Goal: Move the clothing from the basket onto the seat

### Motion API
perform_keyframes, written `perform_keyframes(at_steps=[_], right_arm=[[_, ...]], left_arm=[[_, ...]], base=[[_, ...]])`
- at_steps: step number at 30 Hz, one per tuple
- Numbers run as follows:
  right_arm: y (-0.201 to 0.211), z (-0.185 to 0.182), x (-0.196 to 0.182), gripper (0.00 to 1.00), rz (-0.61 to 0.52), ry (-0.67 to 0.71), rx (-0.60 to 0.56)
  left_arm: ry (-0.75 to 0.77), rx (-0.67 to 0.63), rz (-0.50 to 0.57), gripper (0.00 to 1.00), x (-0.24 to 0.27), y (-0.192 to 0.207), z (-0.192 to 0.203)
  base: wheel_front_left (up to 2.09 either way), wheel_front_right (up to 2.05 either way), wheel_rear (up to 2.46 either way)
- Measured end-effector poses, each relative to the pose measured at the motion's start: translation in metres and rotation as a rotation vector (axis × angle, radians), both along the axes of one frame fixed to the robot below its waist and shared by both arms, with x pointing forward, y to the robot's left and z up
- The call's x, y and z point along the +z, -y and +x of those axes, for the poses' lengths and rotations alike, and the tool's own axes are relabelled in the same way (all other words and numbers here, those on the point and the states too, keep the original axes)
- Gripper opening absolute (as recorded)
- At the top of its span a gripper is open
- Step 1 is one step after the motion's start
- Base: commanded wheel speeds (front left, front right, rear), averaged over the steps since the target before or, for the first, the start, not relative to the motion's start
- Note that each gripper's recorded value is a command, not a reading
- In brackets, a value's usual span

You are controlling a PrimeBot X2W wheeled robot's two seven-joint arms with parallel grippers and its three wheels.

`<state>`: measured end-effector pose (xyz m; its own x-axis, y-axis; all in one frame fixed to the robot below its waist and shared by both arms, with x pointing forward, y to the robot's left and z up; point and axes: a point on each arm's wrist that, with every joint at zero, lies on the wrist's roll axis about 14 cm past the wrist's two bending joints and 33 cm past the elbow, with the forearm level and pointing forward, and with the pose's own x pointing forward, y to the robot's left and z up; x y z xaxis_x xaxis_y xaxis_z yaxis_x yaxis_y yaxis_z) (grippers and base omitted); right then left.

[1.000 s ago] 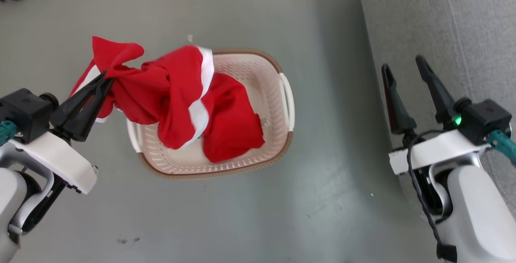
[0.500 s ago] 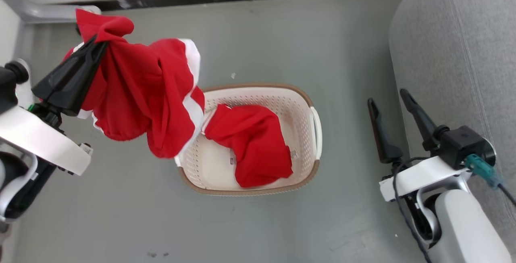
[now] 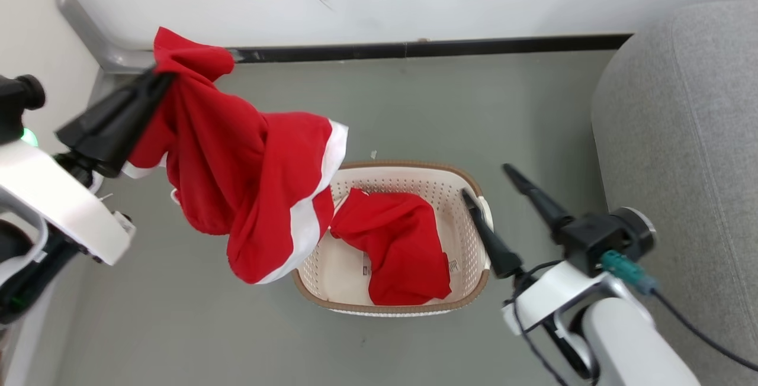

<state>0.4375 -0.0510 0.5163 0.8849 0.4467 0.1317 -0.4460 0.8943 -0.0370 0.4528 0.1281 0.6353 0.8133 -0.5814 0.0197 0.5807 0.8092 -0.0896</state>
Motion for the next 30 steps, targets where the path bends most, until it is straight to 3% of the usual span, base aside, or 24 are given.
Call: perform_keyframes(at_steps=[15,23,30], right_arm=[[-0.120,-0.049,0.080,1.00,0.026,0.224,0.418],[-0.139,-0.053,0.086,1.00,-0.005,0.253,0.505],[-0.141,-0.049,0.070,1.00,0.009,0.180,0.520]], left_arm=[[-0.101,-0.152,-0.058,0.00,0.016,0.030,-0.049],[-0.141,-0.249,-0.061,0.00,0.019,0.048,-0.070],[-0.117,-0.304,-0.063,0.00,0.034,0.057,-0.078]], base=[[0.00,0.00,0.00],[0.00,0.00,0.00],[0.00,0.00,0.00]])
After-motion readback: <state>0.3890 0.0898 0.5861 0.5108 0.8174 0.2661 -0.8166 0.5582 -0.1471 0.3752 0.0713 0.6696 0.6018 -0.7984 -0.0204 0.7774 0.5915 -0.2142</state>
